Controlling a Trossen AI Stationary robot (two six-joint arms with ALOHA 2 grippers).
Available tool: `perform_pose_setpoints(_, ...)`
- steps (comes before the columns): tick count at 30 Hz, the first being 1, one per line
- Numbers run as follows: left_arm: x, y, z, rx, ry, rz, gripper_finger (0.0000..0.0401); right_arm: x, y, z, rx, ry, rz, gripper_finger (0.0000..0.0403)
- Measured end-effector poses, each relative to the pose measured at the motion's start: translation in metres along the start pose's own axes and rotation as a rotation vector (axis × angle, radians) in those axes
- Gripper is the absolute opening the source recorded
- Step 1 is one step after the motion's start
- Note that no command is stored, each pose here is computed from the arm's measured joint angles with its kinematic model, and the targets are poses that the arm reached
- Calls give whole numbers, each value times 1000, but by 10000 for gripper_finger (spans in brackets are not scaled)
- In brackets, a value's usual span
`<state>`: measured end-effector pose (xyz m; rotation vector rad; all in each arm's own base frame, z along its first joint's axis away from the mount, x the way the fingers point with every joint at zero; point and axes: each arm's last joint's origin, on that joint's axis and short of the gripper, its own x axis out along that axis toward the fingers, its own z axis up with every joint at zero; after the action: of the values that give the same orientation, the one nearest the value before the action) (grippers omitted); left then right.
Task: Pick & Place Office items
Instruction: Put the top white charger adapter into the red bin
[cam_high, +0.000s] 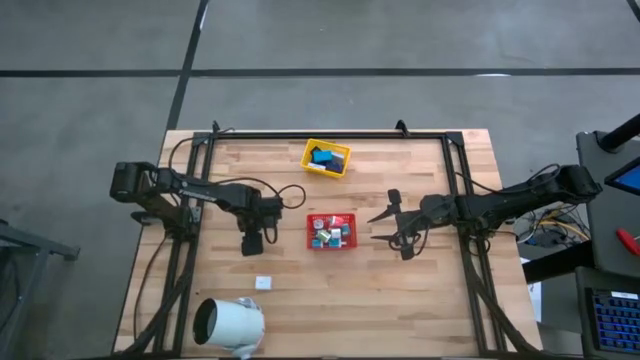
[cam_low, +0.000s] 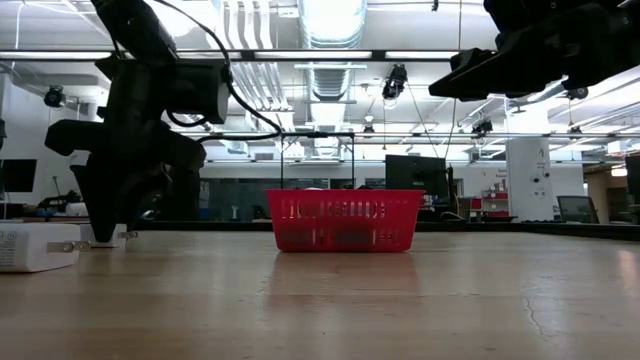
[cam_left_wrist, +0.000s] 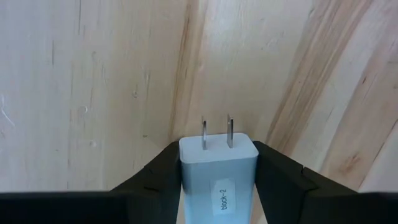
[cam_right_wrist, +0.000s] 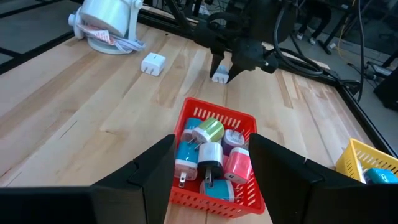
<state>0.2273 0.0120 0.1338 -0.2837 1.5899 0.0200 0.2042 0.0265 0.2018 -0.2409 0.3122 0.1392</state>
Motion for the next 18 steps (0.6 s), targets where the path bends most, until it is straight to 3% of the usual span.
perform_pose_setpoints(18, 1, -5, 9, 79, -106, 29, 163, 0, 0, -1, 0, 6, 2, 201)
